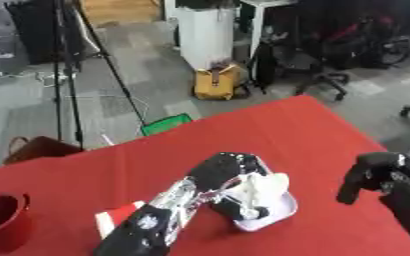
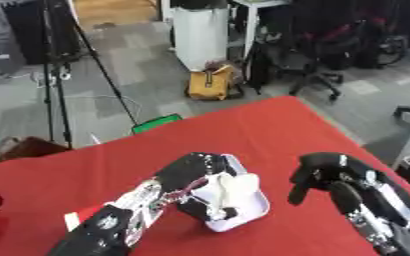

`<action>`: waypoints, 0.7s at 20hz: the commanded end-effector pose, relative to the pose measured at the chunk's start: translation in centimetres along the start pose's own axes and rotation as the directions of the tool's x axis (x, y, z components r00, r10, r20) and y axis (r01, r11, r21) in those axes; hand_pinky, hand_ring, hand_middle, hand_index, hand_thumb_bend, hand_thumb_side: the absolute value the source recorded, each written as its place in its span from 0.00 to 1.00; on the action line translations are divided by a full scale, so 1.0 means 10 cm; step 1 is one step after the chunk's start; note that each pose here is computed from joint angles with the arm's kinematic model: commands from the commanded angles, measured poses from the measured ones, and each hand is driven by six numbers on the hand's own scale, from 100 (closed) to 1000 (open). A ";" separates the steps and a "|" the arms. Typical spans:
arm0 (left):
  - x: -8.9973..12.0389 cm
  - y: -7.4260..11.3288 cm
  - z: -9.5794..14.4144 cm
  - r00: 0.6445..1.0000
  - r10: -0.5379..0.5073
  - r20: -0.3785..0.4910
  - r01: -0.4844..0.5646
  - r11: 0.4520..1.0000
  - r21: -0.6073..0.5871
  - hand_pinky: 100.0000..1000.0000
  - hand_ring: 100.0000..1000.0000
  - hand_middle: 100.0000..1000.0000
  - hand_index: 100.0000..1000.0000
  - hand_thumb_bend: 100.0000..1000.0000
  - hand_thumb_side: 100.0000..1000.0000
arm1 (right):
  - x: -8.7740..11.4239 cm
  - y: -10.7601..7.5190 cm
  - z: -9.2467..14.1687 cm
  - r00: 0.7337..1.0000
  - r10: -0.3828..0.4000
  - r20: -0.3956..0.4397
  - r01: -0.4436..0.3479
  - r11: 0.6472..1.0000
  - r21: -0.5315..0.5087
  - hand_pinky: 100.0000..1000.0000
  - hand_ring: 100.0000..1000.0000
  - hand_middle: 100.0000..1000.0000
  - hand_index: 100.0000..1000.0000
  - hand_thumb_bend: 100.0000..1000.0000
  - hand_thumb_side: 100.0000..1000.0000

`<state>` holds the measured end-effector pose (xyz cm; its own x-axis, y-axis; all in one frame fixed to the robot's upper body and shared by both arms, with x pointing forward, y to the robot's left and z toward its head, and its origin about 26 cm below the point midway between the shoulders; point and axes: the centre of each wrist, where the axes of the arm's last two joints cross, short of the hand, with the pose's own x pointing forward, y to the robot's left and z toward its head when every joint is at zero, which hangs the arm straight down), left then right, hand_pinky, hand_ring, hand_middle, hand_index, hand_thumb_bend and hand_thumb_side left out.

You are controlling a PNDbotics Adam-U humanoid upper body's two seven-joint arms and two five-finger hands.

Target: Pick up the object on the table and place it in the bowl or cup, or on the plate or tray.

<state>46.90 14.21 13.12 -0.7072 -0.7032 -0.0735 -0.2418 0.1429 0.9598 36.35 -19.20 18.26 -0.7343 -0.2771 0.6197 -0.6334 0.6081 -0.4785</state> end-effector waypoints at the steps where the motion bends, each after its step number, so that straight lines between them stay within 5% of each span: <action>1: -0.07 0.13 -0.03 0.998 -0.064 0.006 0.063 0.998 0.018 0.69 0.70 0.74 0.81 1.00 0.54 | 0.08 -0.03 -0.08 0.999 0.020 0.034 -0.021 1.000 0.020 0.49 0.48 0.59 0.82 0.00 0.55; 9: -0.14 0.34 0.00 0.996 -0.092 -0.011 0.092 0.989 0.118 0.78 0.76 0.78 0.83 1.00 0.65 | 0.07 -0.06 -0.01 0.999 0.032 0.016 -0.032 0.999 0.005 0.49 0.48 0.59 0.82 0.00 0.55; 14: -0.37 0.99 0.02 0.993 -0.104 -0.057 0.118 0.922 0.368 0.75 0.72 0.74 0.80 1.00 0.66 | 0.03 -0.07 0.08 0.999 0.035 -0.015 -0.035 0.999 -0.013 0.49 0.48 0.59 0.81 0.00 0.55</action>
<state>47.12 17.15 19.88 -0.6571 -0.7418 -0.1340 -0.4787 0.2734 0.8343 36.28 -19.81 17.67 -0.7335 -0.2623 0.6271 -0.6246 0.6241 -0.4695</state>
